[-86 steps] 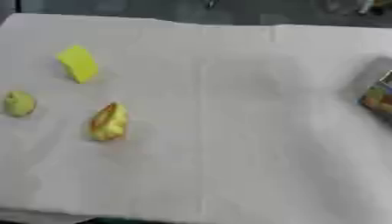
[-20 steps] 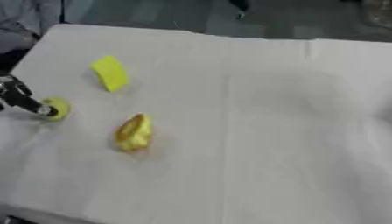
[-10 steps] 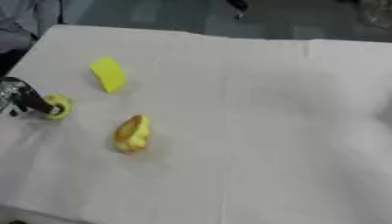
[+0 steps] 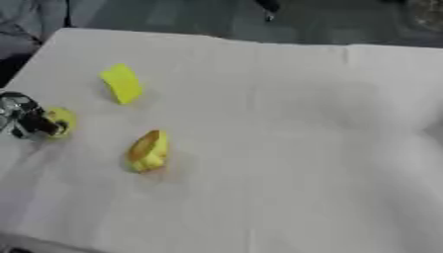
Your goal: Pick up the objects with one hand, pass them to the other hand, and then place them into the box on the other side of the table.
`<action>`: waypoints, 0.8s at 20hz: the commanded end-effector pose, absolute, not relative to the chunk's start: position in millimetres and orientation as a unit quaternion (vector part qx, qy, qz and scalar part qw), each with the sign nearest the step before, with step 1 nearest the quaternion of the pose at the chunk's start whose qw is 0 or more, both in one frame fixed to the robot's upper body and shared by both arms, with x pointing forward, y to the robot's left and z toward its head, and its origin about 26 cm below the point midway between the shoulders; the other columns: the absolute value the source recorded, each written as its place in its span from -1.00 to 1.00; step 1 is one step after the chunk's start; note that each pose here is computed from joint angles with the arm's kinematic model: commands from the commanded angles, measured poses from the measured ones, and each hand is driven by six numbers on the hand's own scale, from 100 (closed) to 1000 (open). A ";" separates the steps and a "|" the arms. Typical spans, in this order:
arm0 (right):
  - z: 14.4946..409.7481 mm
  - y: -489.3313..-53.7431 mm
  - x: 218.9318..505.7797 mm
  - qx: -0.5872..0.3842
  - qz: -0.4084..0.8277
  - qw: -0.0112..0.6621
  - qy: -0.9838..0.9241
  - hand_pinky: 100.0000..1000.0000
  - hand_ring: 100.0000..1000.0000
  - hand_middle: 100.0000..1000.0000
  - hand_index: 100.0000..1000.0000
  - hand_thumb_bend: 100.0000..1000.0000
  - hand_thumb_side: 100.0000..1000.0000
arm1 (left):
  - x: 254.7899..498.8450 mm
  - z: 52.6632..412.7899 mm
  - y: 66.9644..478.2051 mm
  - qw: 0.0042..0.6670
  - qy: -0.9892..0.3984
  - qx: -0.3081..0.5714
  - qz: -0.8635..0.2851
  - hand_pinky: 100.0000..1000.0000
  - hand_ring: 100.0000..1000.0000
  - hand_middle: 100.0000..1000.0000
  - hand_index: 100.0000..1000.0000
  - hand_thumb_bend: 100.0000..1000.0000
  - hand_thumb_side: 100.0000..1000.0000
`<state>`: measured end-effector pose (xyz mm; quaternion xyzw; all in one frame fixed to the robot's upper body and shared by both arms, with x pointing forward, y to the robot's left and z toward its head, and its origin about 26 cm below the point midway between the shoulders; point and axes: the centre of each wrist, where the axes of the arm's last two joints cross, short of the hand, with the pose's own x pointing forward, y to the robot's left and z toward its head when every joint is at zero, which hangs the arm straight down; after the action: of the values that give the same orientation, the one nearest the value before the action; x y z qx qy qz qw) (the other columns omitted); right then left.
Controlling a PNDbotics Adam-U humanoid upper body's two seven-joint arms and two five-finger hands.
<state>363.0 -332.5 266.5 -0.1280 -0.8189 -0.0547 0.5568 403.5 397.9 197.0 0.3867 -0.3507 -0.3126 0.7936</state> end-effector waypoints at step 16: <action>286.6 -329.8 359.6 -0.130 -0.038 0.533 -0.835 0.53 0.79 0.50 0.75 -1.00 0.00 | 294.8 320.8 277.9 0.539 -0.657 0.381 -0.363 0.04 -0.09 -0.29 -0.38 -1.00 -0.81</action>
<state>364.4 -327.7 270.7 -0.1231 -0.8231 -0.0477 0.5524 299.9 281.0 312.1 0.3799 -0.6411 -0.3582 0.5625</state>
